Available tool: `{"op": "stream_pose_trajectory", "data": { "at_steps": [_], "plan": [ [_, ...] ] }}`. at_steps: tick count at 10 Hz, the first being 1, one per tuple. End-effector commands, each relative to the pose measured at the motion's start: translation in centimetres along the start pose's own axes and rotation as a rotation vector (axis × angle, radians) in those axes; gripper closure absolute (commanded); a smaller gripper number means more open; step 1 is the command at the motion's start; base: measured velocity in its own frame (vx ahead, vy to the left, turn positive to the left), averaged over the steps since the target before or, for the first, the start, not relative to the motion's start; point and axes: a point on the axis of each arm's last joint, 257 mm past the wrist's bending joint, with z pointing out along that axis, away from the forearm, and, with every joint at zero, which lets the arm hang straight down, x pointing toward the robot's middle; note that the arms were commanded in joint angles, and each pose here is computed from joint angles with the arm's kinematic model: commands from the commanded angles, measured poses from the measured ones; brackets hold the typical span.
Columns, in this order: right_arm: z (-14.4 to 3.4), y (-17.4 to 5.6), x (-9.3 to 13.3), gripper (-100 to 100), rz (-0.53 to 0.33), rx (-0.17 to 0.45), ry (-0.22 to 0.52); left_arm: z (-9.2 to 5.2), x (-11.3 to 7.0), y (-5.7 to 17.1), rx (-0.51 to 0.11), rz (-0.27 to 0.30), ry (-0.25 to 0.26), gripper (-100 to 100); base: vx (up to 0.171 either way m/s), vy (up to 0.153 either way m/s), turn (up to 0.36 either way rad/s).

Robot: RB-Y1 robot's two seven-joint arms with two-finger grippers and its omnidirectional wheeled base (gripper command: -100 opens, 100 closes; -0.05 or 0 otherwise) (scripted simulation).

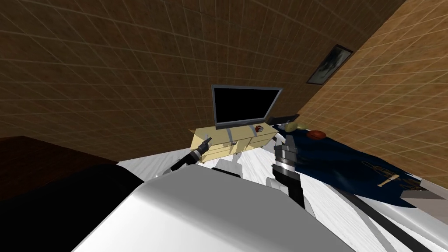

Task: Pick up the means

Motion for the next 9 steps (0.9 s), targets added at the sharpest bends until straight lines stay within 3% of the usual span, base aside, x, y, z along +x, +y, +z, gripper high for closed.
{"op": "stream_pose_trajectory", "data": {
  "at_steps": [1, 2, 3, 5, 7, 8, 9],
  "plan": [
    [0.0, 0.0, 0.0, 0, 0.0, 0.0, 0.0, -1.4, 0.5, 3.5, -0.094, -0.02, 0.027, -100, -0.007, -0.046, -0.269],
    [0.0, 0.0, 0.0, 0, 0.0, 0.0, 0.0, -2.7, 0.7, 6.4, -0.178, -0.035, 0.047, -100, -0.002, -0.061, -0.361],
    [0.0, 0.0, 0.0, 0, 0.0, 0.0, 0.0, -2.8, 0.6, 6.5, -0.182, -0.029, 0.05, -100, -0.002, -0.041, -0.15],
    [0.0, 0.0, 0.0, 0, 0.0, 0.0, 0.0, -6.3, 0.7, 12.3, -0.355, -0.057, 0.077, -100, 0.011, -0.04, -0.379],
    [0.0, 0.0, 0.0, 0, 0.0, 0.0, 0.0, -10.8, 0.2, 17.7, -0.528, -0.083, 0.086, -100, 0.037, -0.017, -0.414],
    [0.0, 0.0, 0.0, 0, 0.0, 0.0, 0.0, -10.8, 0.2, 17.7, -0.528, -0.082, 0.086, -100, 0.03, 0.011, -0.251],
    [0.0, 0.0, 0.0, 0, 0.0, 0.0, 0.0, -13.4, -0.2, 20.1, -0.613, -0.093, 0.084, -100, 0.029, 0.015, -0.38]
  ]
}}
